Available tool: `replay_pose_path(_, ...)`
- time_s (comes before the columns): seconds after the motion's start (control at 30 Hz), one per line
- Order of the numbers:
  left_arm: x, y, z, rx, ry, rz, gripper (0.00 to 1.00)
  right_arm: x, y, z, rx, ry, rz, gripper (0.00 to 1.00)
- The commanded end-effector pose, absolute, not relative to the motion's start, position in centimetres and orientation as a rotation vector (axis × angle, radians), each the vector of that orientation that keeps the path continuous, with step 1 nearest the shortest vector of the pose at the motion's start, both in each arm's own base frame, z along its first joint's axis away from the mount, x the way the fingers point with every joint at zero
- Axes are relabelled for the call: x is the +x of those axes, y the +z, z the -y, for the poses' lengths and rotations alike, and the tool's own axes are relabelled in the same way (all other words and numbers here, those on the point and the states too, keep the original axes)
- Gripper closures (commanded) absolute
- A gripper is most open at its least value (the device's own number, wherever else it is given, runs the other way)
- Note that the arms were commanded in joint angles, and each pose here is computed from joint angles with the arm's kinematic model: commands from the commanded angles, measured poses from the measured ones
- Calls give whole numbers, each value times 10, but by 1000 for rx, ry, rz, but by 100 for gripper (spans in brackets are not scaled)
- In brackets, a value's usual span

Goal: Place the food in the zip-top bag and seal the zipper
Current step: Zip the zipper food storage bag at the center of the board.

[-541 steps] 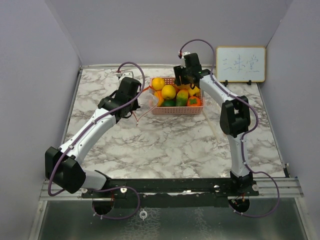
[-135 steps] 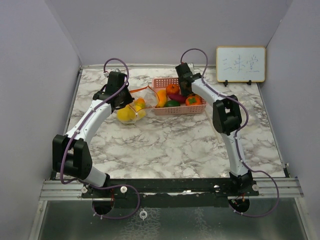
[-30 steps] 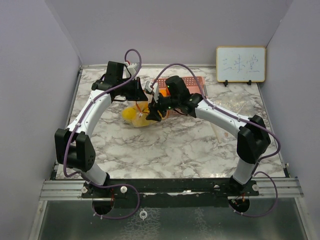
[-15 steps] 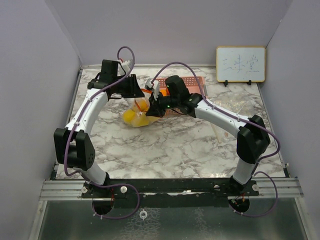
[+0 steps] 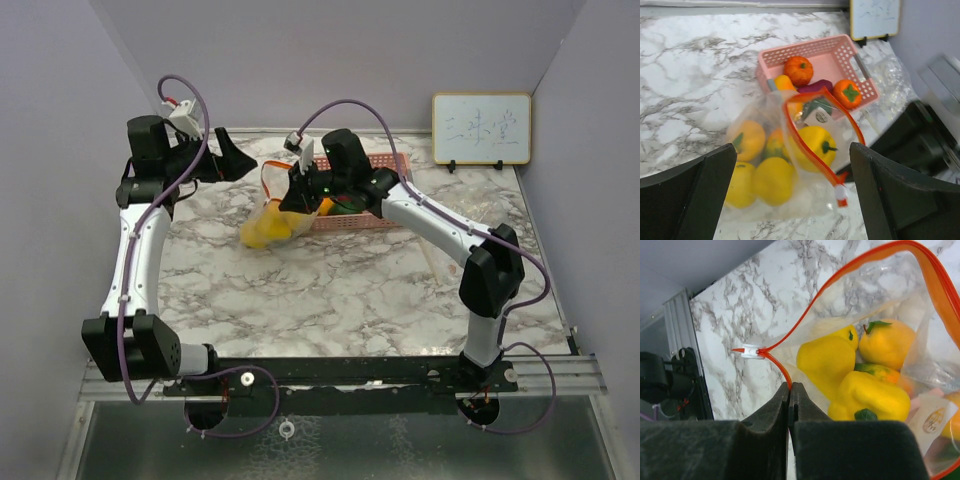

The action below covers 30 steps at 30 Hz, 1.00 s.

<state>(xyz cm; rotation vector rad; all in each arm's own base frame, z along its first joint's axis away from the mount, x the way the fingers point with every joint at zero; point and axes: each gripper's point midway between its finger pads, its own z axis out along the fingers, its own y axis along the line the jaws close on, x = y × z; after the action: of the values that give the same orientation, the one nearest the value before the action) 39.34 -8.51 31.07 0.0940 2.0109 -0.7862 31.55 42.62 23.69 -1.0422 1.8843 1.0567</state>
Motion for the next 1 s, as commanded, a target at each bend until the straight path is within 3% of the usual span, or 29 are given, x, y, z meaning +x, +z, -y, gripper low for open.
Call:
replay_pose_path(0.0,350,327,117,348,-962,-1869,1,339,256,-445,-949,1086,-1875,98)
replay_pose_path(0.23,312,304,121,555,-914,-1854,17,348,254,-445,-935,1047,-1885,98)
replay_pose_path(0.47,325,264,109,517,-713,-1897,22,341,255,-445,-959,1076,-1882,98)
replay_pose_path(0.87,345,265,115,452,-572,-1749,24,328,268,-447,-995,1153,-1859,98)
replay_pose_path(0.97,348,267,114,465,-530,-1717,30,324,270,-447,-1003,1169,-1854,98)
